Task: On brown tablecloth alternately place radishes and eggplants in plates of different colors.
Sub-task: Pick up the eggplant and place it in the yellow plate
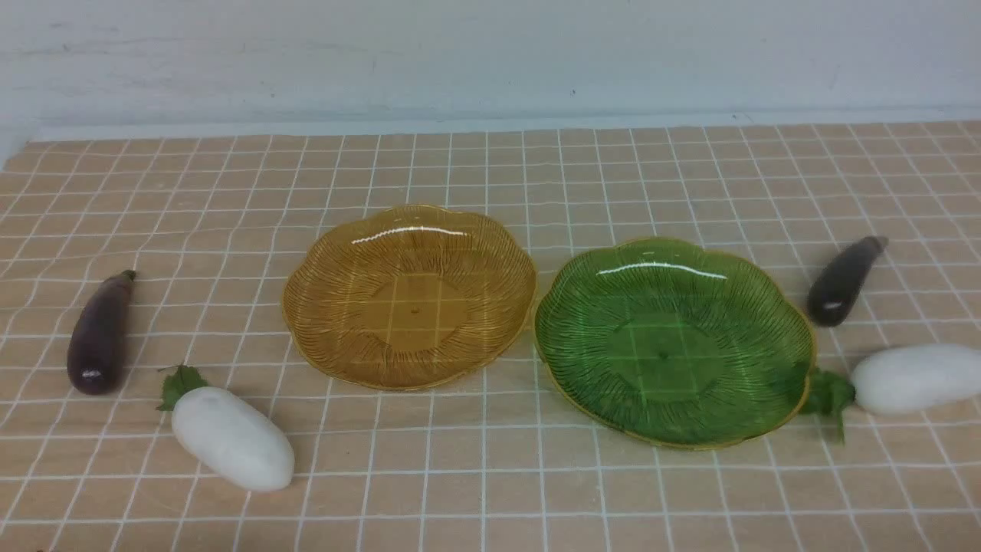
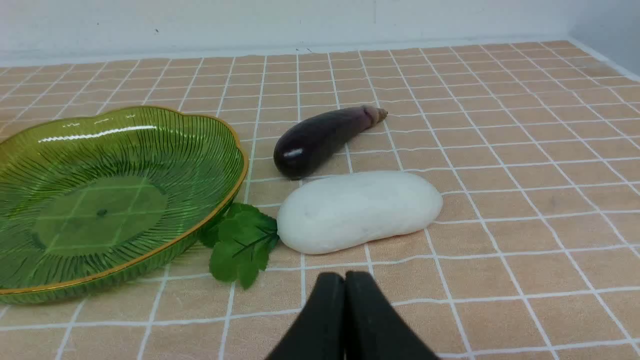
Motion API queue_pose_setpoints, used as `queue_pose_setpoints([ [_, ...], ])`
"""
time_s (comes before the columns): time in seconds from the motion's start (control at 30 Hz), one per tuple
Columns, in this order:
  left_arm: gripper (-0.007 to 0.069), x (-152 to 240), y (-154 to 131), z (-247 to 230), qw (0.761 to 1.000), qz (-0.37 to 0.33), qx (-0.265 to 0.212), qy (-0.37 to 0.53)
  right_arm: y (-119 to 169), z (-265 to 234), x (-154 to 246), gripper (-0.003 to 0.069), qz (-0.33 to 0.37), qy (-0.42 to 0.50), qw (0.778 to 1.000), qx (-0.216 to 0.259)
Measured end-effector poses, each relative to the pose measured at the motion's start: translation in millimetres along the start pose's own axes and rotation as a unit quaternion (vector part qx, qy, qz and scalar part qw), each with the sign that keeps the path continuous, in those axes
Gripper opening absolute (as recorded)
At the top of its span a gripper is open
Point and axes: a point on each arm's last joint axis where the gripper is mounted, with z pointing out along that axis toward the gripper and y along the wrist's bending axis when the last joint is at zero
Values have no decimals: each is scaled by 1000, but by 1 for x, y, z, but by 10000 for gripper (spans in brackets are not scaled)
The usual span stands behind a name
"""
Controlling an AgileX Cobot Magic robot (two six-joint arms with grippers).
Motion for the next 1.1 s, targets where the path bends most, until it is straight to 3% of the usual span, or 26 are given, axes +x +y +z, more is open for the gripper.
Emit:
queue_pose_setpoints([
  [0.63, -4, 0, 0, 0, 1000, -4, 0, -2, 0, 0, 0, -15, -6, 0, 1000, 0],
  [0.83, -4, -10, -2, -1, 992, -113, 18, -56, 0, 0, 0, -15, -6, 0, 1000, 0],
  [0.93, -4, -18, -3, -2, 969, -225, 38, -92, 0, 0, 0, -15, -6, 0, 1000, 0],
  [1.1, -4, -28, 2, -4, 950, -271, 32, -154, -1, 0, 0, -15, -22, 0, 1000, 4],
])
